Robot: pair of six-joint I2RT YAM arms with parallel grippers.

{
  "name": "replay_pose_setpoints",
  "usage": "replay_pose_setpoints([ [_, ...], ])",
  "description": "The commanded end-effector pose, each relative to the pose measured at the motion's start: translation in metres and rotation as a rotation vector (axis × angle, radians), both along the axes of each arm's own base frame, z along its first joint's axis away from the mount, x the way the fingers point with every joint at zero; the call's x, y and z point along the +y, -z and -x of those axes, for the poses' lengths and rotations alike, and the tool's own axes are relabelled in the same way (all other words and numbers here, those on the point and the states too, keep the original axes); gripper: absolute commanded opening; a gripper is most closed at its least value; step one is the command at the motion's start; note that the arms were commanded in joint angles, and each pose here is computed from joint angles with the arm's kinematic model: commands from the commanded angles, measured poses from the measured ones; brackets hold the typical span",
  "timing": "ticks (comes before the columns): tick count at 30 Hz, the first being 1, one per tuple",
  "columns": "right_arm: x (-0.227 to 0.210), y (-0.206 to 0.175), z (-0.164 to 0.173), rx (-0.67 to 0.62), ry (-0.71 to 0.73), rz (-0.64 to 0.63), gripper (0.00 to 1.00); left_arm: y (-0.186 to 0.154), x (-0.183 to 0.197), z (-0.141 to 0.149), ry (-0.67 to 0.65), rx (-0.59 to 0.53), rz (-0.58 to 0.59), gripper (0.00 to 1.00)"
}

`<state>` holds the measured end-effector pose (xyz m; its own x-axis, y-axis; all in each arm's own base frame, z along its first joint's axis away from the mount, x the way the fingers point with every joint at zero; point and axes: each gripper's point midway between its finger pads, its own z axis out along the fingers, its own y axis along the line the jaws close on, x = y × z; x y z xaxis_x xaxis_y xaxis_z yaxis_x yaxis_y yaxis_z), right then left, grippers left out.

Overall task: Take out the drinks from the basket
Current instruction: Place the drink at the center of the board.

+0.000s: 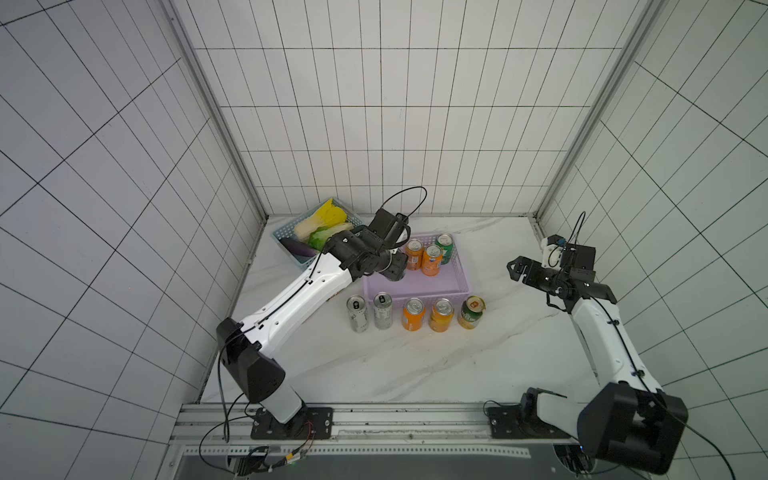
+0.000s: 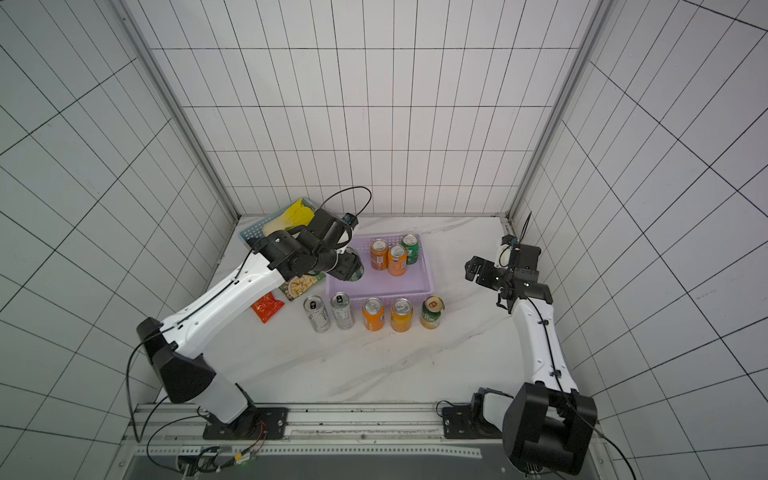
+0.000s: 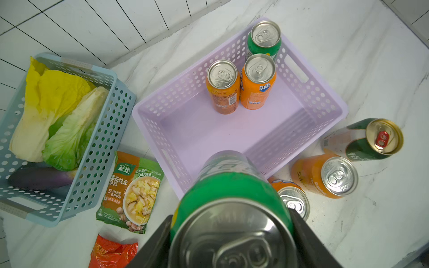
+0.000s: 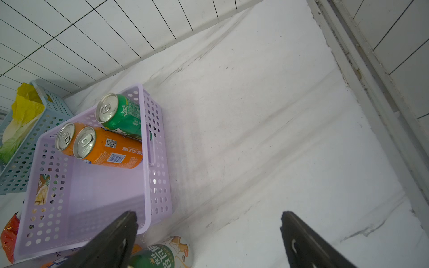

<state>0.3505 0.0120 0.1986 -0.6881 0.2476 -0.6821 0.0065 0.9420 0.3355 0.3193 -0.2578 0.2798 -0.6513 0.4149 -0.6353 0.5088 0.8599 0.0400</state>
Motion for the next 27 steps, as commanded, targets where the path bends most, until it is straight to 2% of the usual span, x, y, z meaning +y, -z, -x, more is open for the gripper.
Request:
replay_pose_setpoints([
  [1, -0.005, 0.008, 0.004, 0.013, 0.019, 0.002, 0.99, -0.039, 0.001, 0.011, -0.014, -0.104, 0.080, 0.56],
  [7, -0.005, 0.008, 0.003, 0.014, 0.018, 0.001, 0.99, -0.053, 0.004, 0.046, 0.010, -0.103, 0.110, 0.56],
  [15, -0.005, 0.010, 0.003, 0.020, 0.016, -0.001, 0.99, -0.056, 0.016, 0.087, 0.025, -0.067, 0.148, 0.56],
  [27, -0.005, 0.011, 0.002, 0.024, 0.016, -0.002, 0.99, -0.021, 0.039, 0.130, 0.048, 0.023, 0.160, 0.56],
])
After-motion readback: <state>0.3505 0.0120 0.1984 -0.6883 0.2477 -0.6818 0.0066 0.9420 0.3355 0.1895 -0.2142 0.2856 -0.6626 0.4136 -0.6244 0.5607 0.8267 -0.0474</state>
